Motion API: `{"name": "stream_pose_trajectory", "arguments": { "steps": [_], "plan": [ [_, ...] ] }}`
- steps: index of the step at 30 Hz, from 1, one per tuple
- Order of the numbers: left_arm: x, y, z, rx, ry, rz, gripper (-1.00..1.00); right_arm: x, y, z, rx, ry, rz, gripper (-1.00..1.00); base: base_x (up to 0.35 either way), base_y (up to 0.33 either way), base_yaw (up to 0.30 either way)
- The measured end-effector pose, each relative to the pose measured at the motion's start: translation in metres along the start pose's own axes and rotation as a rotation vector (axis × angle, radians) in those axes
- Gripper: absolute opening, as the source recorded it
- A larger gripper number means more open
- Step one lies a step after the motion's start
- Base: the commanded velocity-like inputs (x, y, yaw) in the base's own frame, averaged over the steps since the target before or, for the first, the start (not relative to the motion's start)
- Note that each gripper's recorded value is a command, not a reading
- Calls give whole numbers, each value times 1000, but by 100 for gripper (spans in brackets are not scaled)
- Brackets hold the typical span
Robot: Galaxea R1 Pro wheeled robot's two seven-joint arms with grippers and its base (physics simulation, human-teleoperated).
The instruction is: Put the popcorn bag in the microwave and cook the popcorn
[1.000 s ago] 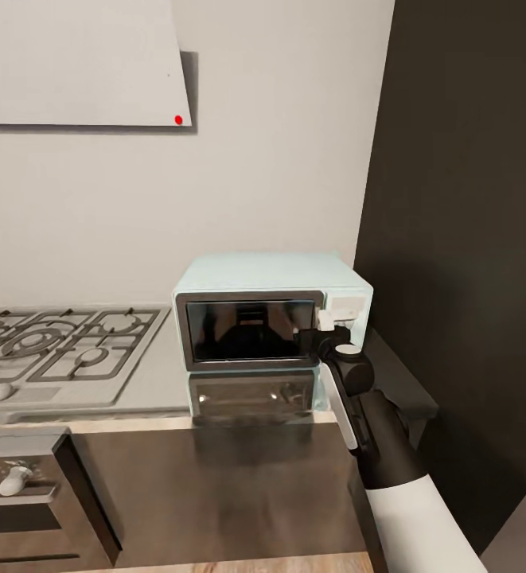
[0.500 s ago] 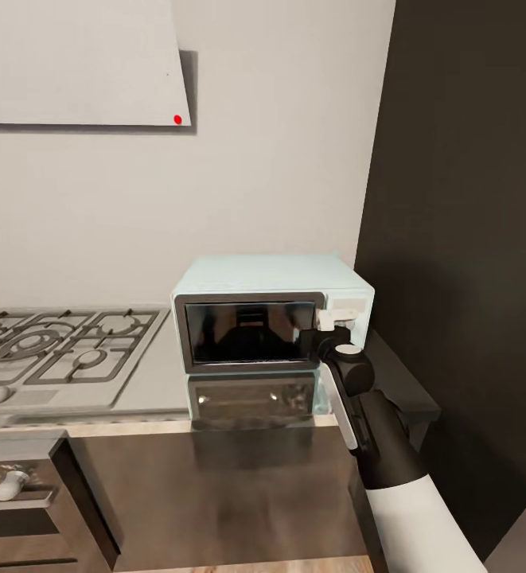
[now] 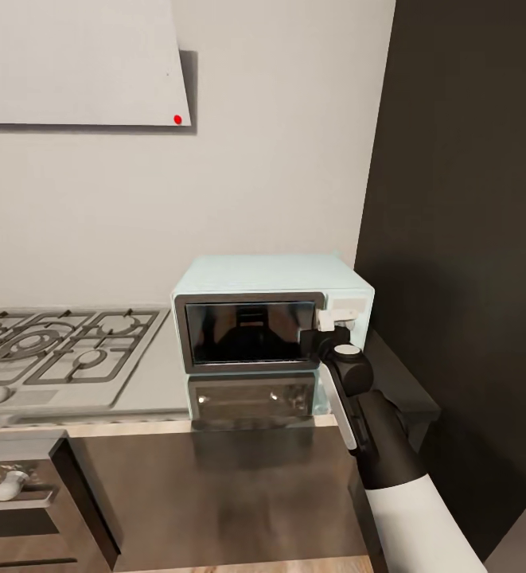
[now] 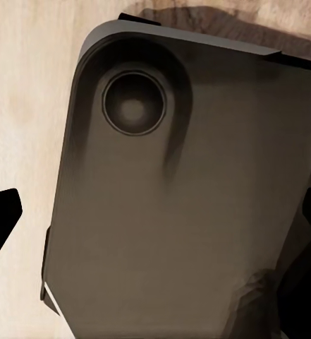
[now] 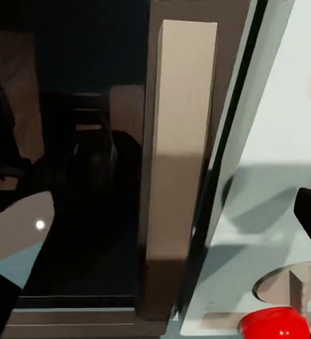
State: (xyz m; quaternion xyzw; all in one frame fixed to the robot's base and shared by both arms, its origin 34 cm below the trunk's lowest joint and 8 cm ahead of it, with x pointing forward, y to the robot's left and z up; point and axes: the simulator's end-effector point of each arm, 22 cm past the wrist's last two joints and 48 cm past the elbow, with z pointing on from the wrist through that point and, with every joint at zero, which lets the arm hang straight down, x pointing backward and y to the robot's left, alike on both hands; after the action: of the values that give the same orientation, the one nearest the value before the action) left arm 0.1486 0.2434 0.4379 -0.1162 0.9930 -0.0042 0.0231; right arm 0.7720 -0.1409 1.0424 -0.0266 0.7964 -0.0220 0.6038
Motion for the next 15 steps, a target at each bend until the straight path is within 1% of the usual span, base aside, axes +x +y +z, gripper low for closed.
{"name": "stream_pose_trajectory", "arguments": {
  "steps": [6, 11, 15],
  "plan": [
    [0, 0, 0, 0, -1, 0, 100, 0, -1, 0, 7, 1, -5, -100, 0, 0, 0],
    [0, 0, 0, 0, -1, 0, 100, 0, 5, -1, -17, 3, 12, -100, 0, 0, 0],
    [0, 0, 0, 0, 0, 0, 100, 2, 6, 0, -17, 7, 18, -100, 0, 0, 0]
  ]
}}
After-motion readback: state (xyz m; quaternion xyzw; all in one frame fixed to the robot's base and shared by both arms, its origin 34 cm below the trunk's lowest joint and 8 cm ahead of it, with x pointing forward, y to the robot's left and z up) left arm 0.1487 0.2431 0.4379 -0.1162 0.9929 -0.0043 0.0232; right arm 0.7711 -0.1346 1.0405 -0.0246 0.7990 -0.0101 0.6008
